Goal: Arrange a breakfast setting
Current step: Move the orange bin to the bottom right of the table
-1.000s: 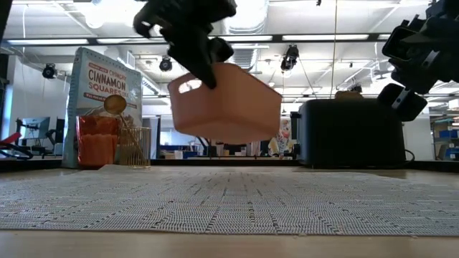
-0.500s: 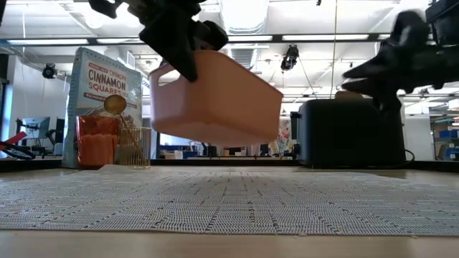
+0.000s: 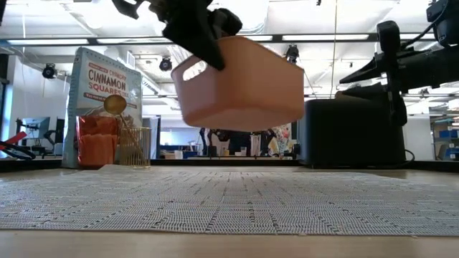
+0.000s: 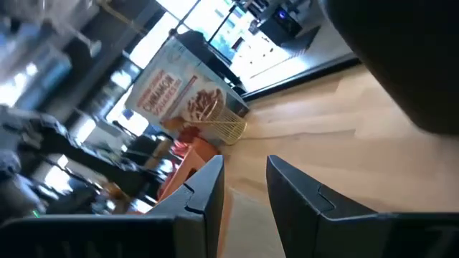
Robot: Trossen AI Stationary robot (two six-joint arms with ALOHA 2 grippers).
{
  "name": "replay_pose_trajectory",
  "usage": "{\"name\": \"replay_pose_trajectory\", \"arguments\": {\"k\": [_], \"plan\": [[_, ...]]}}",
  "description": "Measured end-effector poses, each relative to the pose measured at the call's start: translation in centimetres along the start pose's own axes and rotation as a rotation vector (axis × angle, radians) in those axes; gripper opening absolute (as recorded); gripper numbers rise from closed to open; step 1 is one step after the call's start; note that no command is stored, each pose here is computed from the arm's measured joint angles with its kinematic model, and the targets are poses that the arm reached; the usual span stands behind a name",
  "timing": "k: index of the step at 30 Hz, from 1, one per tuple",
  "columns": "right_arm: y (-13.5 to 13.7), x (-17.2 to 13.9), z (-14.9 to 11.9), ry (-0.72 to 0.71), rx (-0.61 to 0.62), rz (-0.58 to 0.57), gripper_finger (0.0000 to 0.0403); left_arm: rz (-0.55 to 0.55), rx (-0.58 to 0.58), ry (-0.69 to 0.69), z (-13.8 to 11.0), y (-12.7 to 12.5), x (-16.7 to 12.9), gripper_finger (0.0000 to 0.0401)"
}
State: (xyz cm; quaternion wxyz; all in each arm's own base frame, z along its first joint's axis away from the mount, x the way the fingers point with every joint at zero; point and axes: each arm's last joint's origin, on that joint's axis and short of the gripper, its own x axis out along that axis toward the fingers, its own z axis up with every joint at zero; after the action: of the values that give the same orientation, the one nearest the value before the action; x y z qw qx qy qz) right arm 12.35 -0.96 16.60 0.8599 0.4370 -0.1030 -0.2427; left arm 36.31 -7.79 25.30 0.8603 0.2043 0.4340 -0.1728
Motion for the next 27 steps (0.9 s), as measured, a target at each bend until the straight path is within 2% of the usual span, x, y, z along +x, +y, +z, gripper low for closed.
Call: {"name": "replay_pose_trajectory", "arguments": {"k": [7, 10, 16, 20, 24, 27], "plan": [[0.0, 0.0, 0.0, 0.011, 0.045, 0.006, 0.0095, -0.02, -0.003, 0.048, -0.5, 0.0, 2.6, 0.0], [0.0, 0.0, -0.2, 0.061, 0.061, 0.028, 0.0095, -0.044, -0.005, 0.062, -0.8, -0.1, 3.9, 0.0], [0.2, 0.0, -0.7, 0.187, -0.108, 0.121, 0.0095, -0.092, 0.004, 0.04, -0.3, 0.5, 4.7, 0.0], [0.9, 0.3, -0.7, 0.306, -0.171, 0.09, 0.0095, -0.087, 0.019, 0.018, 0.0, 1.3, 4.4, 0.0], [3.3, 0.6, 0.3, 0.456, -0.289, 0.065, 0.0095, -0.077, 0.008, 0.011, 0.0, 2.0, 4.2, 0.0], [5.9, 0.9, 1.7, 0.539, -0.421, 0.063, 0.0096, -0.074, 0.0, 0.014, -0.1, 2.3, 4.2, 0.0]]}}
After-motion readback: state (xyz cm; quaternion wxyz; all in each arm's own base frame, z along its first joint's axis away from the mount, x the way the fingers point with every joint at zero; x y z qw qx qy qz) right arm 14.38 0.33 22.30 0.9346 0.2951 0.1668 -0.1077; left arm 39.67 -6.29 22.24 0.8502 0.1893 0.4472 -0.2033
